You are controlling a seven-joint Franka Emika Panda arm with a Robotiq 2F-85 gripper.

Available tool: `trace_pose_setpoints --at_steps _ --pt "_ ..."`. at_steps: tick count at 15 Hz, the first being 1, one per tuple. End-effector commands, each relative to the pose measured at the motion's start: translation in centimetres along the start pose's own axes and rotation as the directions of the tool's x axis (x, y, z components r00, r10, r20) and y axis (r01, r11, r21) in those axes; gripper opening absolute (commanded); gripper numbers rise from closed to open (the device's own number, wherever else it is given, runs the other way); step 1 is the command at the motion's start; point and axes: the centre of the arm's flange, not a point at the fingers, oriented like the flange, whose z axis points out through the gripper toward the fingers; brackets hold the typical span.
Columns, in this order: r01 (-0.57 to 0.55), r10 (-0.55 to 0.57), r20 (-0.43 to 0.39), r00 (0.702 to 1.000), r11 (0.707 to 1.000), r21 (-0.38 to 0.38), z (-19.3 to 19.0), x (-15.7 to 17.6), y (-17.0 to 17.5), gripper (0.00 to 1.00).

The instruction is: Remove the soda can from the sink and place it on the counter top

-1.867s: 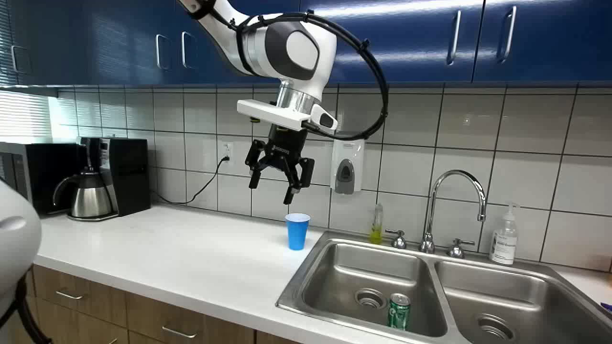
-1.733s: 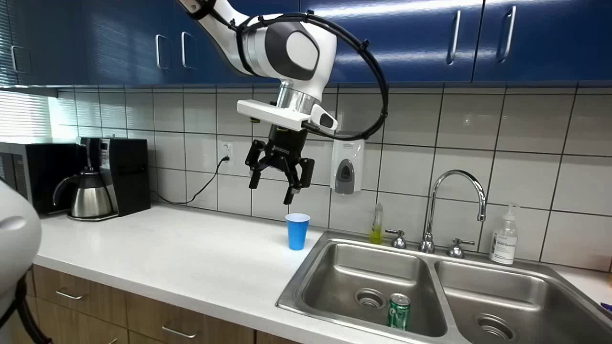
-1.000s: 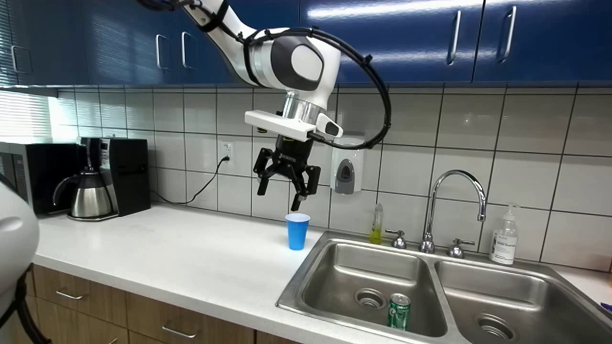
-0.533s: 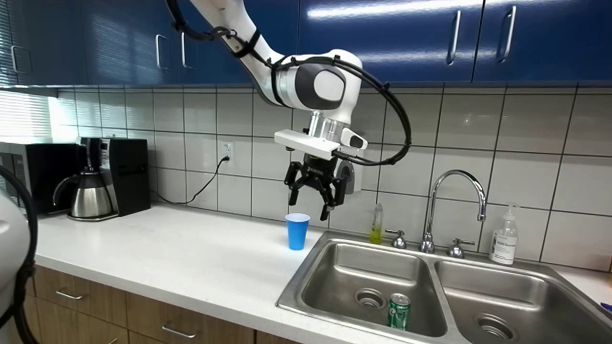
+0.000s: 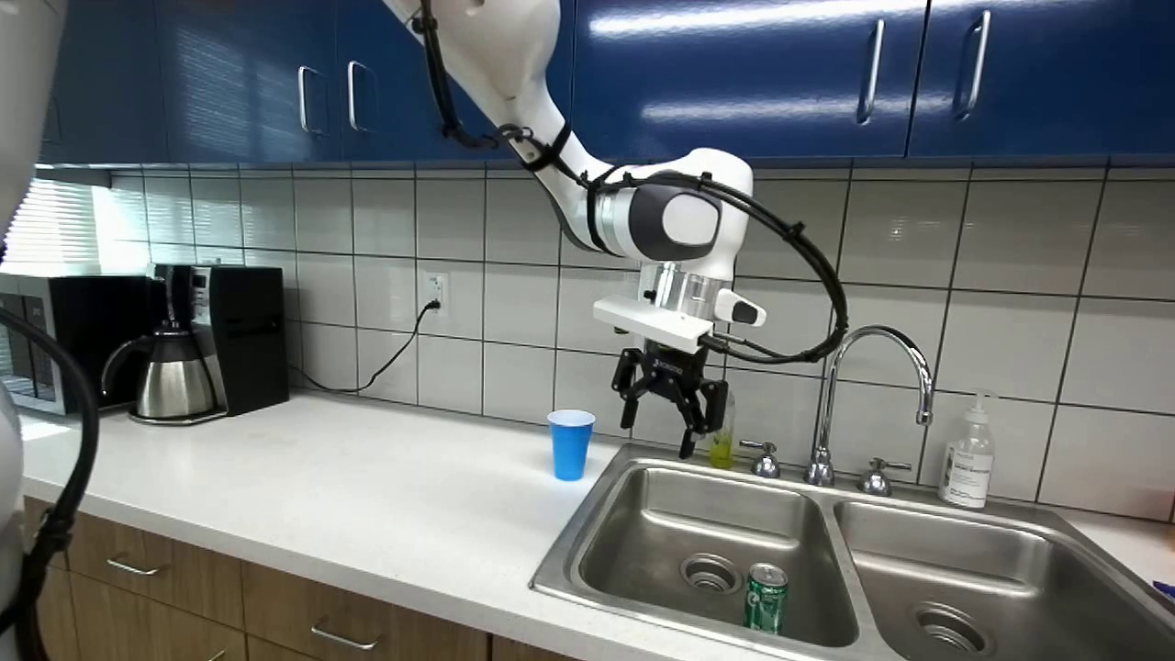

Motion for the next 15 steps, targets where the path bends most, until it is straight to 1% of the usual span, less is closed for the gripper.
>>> trace_pose_setpoints --at_steps 1,6,15 --pt "-0.019 0.019 -0.020 1.000 1.000 0.012 1.4 4.3 2.3 1.00" --pt "-0.055 0.055 -0.031 0.998 0.998 0.006 4.2 7.7 4.6 1.00" --pt "-0.081 0.080 -0.042 0.996 0.996 -0.024 7.7 11.5 7.8 1.00"
